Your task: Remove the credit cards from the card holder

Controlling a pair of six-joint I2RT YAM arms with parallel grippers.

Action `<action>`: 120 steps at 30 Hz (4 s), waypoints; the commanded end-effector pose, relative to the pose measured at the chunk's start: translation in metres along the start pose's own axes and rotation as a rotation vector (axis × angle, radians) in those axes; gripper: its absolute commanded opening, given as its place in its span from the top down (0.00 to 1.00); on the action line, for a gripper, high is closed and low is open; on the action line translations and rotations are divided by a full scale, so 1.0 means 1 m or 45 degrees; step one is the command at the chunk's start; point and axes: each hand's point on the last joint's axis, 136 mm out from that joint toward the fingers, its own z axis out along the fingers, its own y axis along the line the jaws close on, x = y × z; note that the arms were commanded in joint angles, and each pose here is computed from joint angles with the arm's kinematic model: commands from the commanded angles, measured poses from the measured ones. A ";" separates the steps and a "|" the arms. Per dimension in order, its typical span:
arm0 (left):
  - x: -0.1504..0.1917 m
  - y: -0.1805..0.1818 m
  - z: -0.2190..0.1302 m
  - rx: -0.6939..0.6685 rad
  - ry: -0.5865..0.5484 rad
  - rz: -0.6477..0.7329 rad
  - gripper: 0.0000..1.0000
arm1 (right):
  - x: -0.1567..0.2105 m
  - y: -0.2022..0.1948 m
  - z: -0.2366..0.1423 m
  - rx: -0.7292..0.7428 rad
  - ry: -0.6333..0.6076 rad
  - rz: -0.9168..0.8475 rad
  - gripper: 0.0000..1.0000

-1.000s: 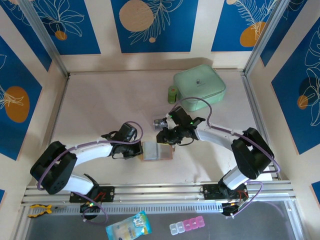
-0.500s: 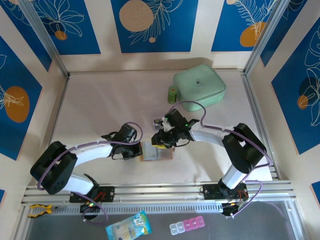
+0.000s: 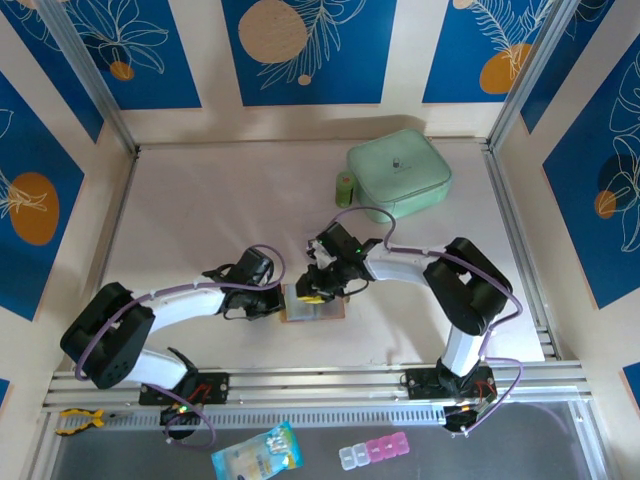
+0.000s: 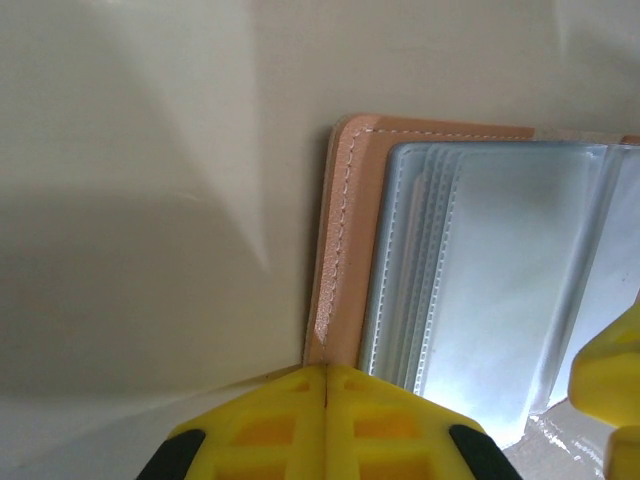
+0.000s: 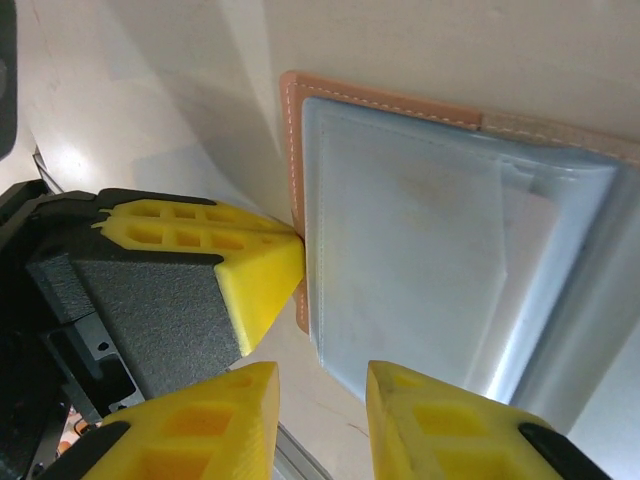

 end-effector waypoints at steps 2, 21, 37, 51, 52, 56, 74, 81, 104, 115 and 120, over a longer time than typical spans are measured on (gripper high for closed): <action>0.007 0.015 0.003 -0.067 0.010 0.003 0.98 | 0.002 -0.002 0.004 0.043 0.031 -0.001 0.71; 0.009 0.020 0.004 -0.085 0.014 0.000 0.98 | 0.000 -0.033 0.000 0.204 0.001 0.040 0.73; 0.005 0.013 0.002 -0.080 0.011 0.014 0.98 | 0.003 -0.041 -0.007 0.175 0.010 0.046 0.73; -0.008 -0.008 -0.022 -0.036 -0.064 0.036 0.98 | 0.004 -0.044 -0.005 0.140 0.008 0.056 0.73; -0.009 -0.012 -0.024 -0.018 -0.066 0.033 0.97 | 0.004 -0.045 -0.005 0.139 0.008 0.060 0.73; -0.010 -0.032 -0.025 0.105 -0.064 0.005 0.92 | 0.004 -0.045 -0.004 0.128 0.005 0.062 0.73; -0.004 -0.059 0.004 0.249 0.045 -0.036 0.80 | 0.004 -0.045 -0.006 0.110 -0.002 0.071 0.74; -0.005 -0.065 0.007 0.278 0.054 -0.043 0.80 | 0.003 -0.041 -0.010 0.102 -0.026 0.064 0.73; -0.009 -0.106 0.008 0.317 0.077 0.023 0.70 | 0.000 -0.031 -0.089 0.124 -0.239 0.013 0.72; -0.007 -0.132 0.028 0.330 0.125 0.063 0.64 | 0.002 -0.043 -0.108 0.098 -0.287 0.053 0.71; -0.008 -0.133 0.029 0.324 0.123 0.069 0.63 | 0.002 -0.044 -0.109 0.089 -0.286 0.056 0.71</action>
